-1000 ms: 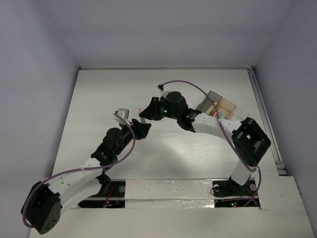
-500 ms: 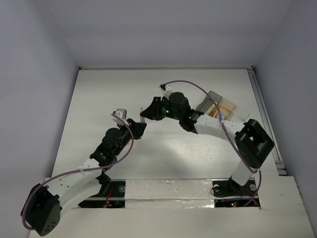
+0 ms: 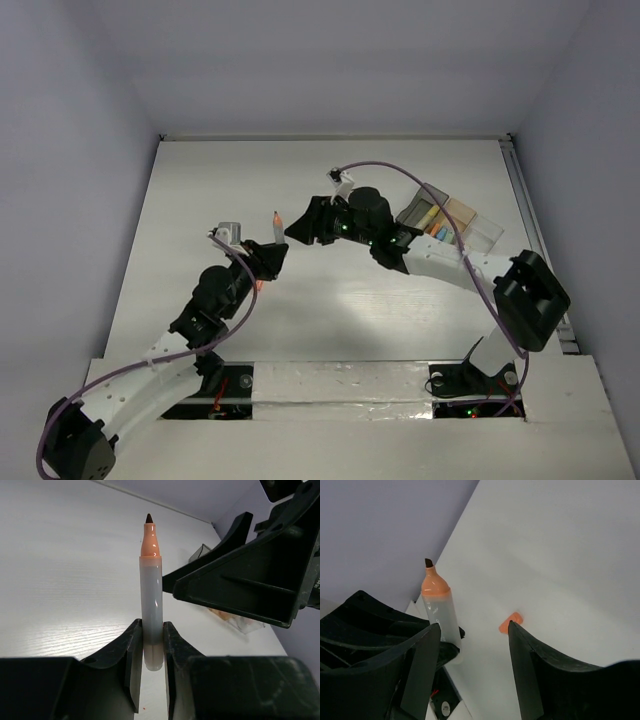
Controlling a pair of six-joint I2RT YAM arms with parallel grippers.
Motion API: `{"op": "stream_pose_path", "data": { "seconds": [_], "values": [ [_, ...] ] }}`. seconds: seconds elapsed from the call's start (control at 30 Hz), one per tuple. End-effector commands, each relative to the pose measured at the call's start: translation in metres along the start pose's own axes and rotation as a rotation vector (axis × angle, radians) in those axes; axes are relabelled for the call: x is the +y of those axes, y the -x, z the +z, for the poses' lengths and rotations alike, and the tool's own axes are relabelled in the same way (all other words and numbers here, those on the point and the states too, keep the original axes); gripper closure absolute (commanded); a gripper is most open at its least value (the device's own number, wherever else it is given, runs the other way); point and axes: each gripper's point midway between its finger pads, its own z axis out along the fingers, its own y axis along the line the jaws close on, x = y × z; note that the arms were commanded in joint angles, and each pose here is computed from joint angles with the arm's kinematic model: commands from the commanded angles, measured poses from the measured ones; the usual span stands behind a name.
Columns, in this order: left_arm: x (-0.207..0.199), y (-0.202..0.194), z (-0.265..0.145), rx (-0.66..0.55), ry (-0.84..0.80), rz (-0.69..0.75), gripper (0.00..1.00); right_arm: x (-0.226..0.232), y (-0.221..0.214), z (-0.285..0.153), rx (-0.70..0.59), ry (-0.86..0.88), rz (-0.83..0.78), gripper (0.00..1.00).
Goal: Sort the stationery into containers
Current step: Pick up the pen from the center of the board, then close the pen cap on the pen.
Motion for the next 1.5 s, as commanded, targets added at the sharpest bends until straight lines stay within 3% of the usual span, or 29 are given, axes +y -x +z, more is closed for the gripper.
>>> {"op": "stream_pose_path", "data": {
  "seconds": [0.0, 0.17, 0.2, 0.27, 0.3, 0.33, 0.53, 0.67, 0.77, 0.8, 0.87, 1.07, 1.2, 1.47],
  "values": [
    [-0.005, 0.015, -0.002, -0.043, 0.004, -0.03, 1.0, 0.001, 0.008, -0.015, -0.048, -0.04, -0.05, 0.38],
    [-0.005, 0.031, -0.014, -0.083, 0.031, -0.068, 1.0, -0.017, -0.006, -0.022, -0.032, -0.098, -0.04, 0.46],
    [-0.008, 0.037, -0.016, -0.097, 0.026, -0.078, 1.0, -0.02, -0.009, -0.022, -0.026, -0.102, -0.038, 0.55],
    [-0.014, 0.044, -0.023, -0.105, 0.009, -0.089, 1.0, -0.026, -0.017, -0.023, -0.009, -0.11, -0.026, 0.61],
    [-0.02, 0.051, -0.025, -0.112, -0.01, -0.097, 1.0, -0.029, -0.022, -0.021, 0.003, -0.114, -0.022, 0.75],
    [-0.026, 0.057, -0.028, -0.121, -0.029, -0.107, 1.0, -0.029, -0.025, -0.02, 0.012, -0.108, -0.02, 0.79],
    [-0.047, 0.086, -0.047, -0.131, -0.066, -0.105, 1.0, -0.043, -0.059, 0.004, 0.138, -0.138, -0.026, 0.84],
    [-0.058, 0.099, -0.057, -0.122, -0.088, -0.081, 1.0, -0.034, -0.09, 0.032, 0.227, -0.162, -0.088, 0.79],
    [-0.062, 0.108, -0.063, -0.11, -0.073, -0.051, 1.0, -0.021, -0.109, 0.049, 0.269, -0.155, -0.119, 0.59],
    [-0.065, 0.116, -0.066, -0.121, -0.074, -0.035, 1.0, -0.029, -0.123, 0.056, 0.297, -0.172, -0.121, 0.45],
    [-0.064, 0.125, -0.072, -0.137, -0.058, -0.008, 1.0, -0.021, -0.137, 0.071, 0.329, -0.174, -0.155, 0.35],
    [-0.054, 0.129, -0.074, -0.152, -0.004, 0.032, 1.0, -0.039, -0.16, 0.096, 0.385, -0.273, -0.203, 0.33],
    [-0.051, 0.125, -0.073, -0.146, 0.003, 0.035, 1.0, -0.048, -0.17, 0.105, 0.405, -0.316, -0.215, 0.43],
    [-0.051, 0.131, -0.079, -0.172, 0.0, 0.034, 1.0, -0.066, -0.18, 0.119, 0.401, -0.434, -0.279, 0.42]
  ]
}}
